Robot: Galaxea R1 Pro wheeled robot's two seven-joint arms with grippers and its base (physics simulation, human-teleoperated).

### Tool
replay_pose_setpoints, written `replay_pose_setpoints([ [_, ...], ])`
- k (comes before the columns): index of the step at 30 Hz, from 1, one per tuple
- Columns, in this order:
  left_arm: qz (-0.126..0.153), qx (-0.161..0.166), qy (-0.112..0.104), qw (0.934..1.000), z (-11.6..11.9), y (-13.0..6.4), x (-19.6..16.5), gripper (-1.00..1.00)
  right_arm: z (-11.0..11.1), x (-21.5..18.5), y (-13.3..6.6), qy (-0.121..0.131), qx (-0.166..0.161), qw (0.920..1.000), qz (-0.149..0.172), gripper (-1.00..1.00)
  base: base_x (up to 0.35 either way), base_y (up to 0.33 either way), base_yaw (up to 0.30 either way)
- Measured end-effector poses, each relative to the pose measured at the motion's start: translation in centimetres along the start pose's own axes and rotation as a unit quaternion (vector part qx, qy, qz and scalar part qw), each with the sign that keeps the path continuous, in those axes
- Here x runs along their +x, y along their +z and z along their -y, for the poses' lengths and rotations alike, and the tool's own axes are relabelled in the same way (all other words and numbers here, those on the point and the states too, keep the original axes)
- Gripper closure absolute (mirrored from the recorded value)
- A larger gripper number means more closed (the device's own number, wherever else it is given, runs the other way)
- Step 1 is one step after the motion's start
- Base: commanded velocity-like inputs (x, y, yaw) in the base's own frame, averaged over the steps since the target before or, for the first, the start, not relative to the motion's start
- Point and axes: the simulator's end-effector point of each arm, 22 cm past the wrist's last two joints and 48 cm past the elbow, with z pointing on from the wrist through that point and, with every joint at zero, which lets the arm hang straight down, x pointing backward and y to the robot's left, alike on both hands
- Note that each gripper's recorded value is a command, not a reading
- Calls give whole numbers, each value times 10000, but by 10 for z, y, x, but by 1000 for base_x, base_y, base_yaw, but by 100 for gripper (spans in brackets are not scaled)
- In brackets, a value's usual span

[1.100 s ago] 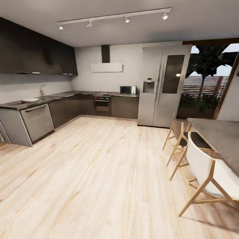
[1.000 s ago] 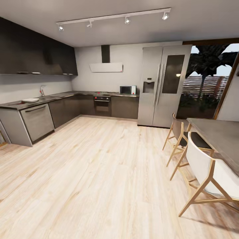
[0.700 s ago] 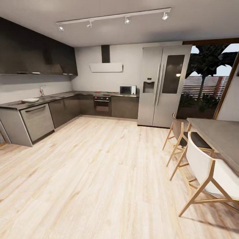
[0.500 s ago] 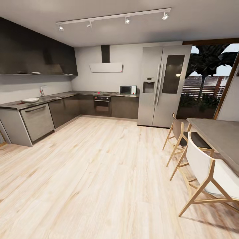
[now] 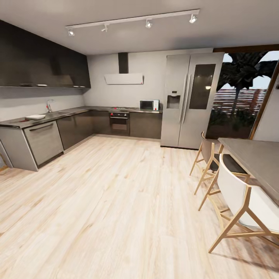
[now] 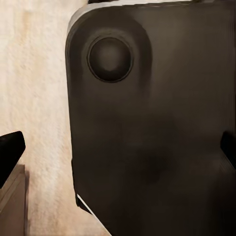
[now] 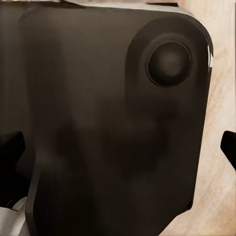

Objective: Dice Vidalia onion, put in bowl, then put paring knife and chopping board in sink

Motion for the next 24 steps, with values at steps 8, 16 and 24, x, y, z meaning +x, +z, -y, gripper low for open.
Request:
replay_pose_setpoints([
  [8,593,-14,-3,9982,-2,-1,-31,-100,-8,-7,0,31,-55,10000,74,-100,0,0,0],
  [16,1251,-13,-12,9921,-2,-8,-92,-100,-10,-30,-1,27,-68,9989,468,-100,0,0,0],
  [24,2066,11,-20,9784,2,-29,-168,-100,-6,-148,-28,38,-5,9722,2340,-100,0,0,0],
])
